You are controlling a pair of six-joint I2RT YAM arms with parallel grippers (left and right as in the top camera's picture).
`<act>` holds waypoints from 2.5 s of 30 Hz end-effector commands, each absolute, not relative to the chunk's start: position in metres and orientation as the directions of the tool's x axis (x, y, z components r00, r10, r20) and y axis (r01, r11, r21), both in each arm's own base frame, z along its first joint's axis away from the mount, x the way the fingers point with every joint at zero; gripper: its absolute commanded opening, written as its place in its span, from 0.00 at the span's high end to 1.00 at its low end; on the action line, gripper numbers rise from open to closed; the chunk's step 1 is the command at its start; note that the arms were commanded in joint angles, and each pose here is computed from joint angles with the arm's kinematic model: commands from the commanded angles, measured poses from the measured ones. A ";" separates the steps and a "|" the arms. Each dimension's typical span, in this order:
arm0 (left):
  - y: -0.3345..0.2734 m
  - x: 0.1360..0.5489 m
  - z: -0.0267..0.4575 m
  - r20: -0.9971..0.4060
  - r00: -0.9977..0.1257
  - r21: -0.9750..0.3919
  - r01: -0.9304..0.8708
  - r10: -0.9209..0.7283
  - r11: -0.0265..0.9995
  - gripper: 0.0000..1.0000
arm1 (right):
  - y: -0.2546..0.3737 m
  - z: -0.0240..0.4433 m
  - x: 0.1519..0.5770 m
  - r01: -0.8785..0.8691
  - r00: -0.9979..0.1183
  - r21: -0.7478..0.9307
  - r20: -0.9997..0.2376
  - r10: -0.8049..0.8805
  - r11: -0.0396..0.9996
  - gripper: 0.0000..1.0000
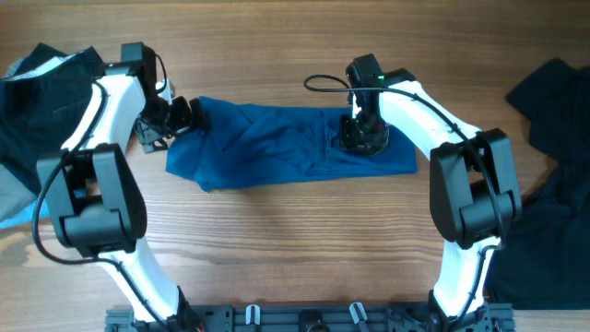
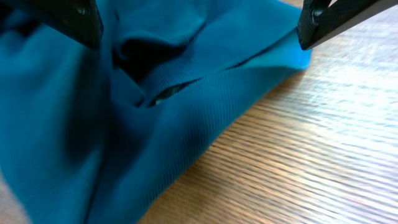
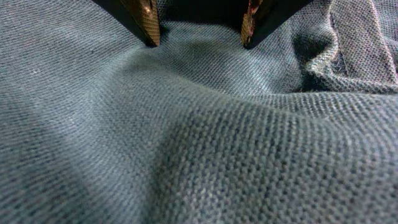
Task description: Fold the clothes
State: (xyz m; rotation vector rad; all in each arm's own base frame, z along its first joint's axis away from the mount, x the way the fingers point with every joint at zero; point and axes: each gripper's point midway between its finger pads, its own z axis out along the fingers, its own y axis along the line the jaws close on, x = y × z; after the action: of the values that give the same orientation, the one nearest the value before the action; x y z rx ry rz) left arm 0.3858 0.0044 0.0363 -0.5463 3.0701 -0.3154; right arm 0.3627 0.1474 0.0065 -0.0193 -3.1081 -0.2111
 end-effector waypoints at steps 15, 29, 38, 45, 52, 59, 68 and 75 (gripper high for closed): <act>-0.031 0.372 -0.010 0.184 -0.960 -0.375 -0.267 -0.211 0.888 0.08 | 0.145 -0.007 0.357 0.020 -0.998 0.117 0.059 0.013 0.993 0.52; -0.067 0.372 -0.011 0.173 -0.977 -0.402 -0.189 -0.128 0.896 0.70 | 0.144 -0.007 0.354 0.021 -0.997 0.112 0.072 0.013 0.993 0.52; -0.066 0.374 -0.011 0.169 -0.977 -0.402 -0.191 -0.133 0.895 0.96 | 0.143 -0.007 0.351 0.023 -0.997 0.109 0.081 0.014 0.994 0.52; -0.014 0.385 0.016 0.119 -0.948 -0.279 -0.317 -0.295 0.907 0.96 | 0.137 0.022 0.356 0.030 -0.999 0.113 0.046 0.025 0.993 0.61; 0.059 0.391 0.087 -0.041 -0.913 -0.149 -0.395 -0.405 0.906 0.96 | 0.104 0.097 0.389 0.067 -0.981 0.174 -0.170 0.097 0.983 0.50; 0.071 0.392 0.135 -0.073 -0.908 -0.095 -0.406 -0.413 0.909 0.96 | 0.051 0.096 0.383 0.150 -0.977 0.133 -0.134 0.168 0.980 0.49; -0.048 0.418 0.190 -0.153 -0.944 -0.222 -0.254 -0.291 0.941 0.96 | 0.008 0.088 0.374 0.220 -0.969 0.096 -0.098 0.229 0.971 0.46; -0.157 0.411 0.194 -0.197 -0.967 -0.268 -0.103 -0.159 0.958 0.96 | 0.004 0.088 0.373 0.201 -0.973 0.093 -0.095 0.210 0.975 0.45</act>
State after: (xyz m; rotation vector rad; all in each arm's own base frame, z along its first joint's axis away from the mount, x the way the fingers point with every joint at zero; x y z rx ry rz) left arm 0.4149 -0.1073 0.1757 -0.2083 2.9471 -0.2736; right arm 0.3764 0.0072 0.0910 -0.3918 -3.2284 -0.1678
